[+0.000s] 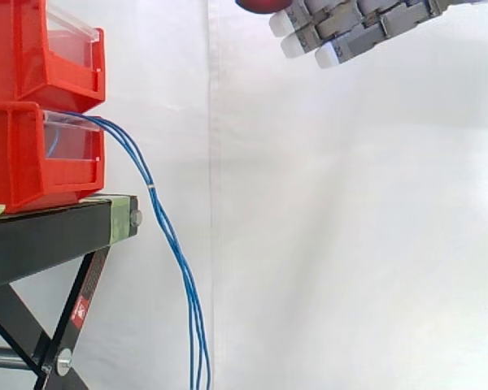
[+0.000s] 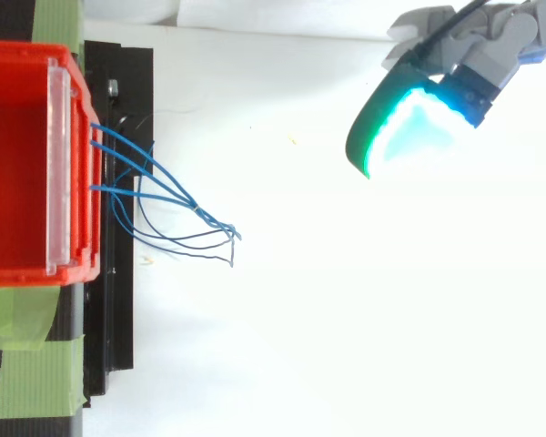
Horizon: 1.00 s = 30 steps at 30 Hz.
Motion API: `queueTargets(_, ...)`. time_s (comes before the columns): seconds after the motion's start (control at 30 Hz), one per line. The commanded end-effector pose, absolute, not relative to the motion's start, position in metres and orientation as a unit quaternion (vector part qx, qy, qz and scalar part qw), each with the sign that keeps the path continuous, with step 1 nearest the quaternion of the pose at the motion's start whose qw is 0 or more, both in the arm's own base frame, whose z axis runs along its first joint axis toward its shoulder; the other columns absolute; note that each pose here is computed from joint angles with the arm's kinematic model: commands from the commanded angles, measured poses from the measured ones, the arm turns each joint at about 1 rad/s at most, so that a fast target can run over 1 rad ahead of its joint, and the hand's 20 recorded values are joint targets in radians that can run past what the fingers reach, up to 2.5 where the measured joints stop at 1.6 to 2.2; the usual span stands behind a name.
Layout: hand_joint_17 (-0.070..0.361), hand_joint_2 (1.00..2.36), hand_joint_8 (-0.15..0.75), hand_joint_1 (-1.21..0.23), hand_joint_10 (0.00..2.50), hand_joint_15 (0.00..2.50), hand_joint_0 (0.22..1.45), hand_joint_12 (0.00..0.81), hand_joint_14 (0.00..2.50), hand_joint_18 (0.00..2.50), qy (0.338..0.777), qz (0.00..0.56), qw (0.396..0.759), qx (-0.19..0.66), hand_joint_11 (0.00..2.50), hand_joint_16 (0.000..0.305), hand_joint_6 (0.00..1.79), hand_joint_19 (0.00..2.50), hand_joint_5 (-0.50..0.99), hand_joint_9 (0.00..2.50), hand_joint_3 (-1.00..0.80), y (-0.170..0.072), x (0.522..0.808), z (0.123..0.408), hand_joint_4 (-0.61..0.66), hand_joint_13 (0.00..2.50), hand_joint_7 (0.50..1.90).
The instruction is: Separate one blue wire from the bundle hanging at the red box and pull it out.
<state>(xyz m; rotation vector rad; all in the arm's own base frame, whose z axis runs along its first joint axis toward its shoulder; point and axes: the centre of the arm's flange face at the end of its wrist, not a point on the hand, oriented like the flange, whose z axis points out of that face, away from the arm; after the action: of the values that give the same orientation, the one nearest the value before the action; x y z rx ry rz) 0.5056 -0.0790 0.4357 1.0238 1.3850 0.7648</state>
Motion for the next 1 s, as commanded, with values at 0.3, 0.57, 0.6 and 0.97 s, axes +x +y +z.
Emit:
queueTargets(0.3,0.123,1.0,0.289,-0.55,0.0,0.15,0.55,0.37,0.0,0.14,0.602,0.324,0.587,0.433,0.11,0.055,0.5,0.3,-0.22,0.35,-0.5,-0.074,0.506,0.434,0.27,0.21,0.73)
queueTargets(0.57,0.123,1.0,0.29,-0.55,0.0,0.15,0.55,0.371,0.01,0.14,0.605,0.326,0.585,0.431,0.11,0.055,0.5,0.31,-0.22,0.36,-0.5,-0.069,0.506,0.434,0.28,0.22,0.74)
queueTargets(0.6,0.124,1.0,0.291,-0.55,0.0,0.15,0.55,0.371,0.01,0.15,0.608,0.325,0.583,0.431,0.12,0.055,0.5,0.31,-0.22,0.36,-0.5,-0.069,0.505,0.431,0.28,0.22,0.74)
queueTargets(0.97,0.123,1.0,0.293,-0.56,0.0,0.15,0.55,0.371,0.0,0.16,0.62,0.318,0.568,0.438,0.13,0.055,0.5,0.3,-0.21,0.38,-0.5,-0.07,0.489,0.369,0.29,0.23,0.77)
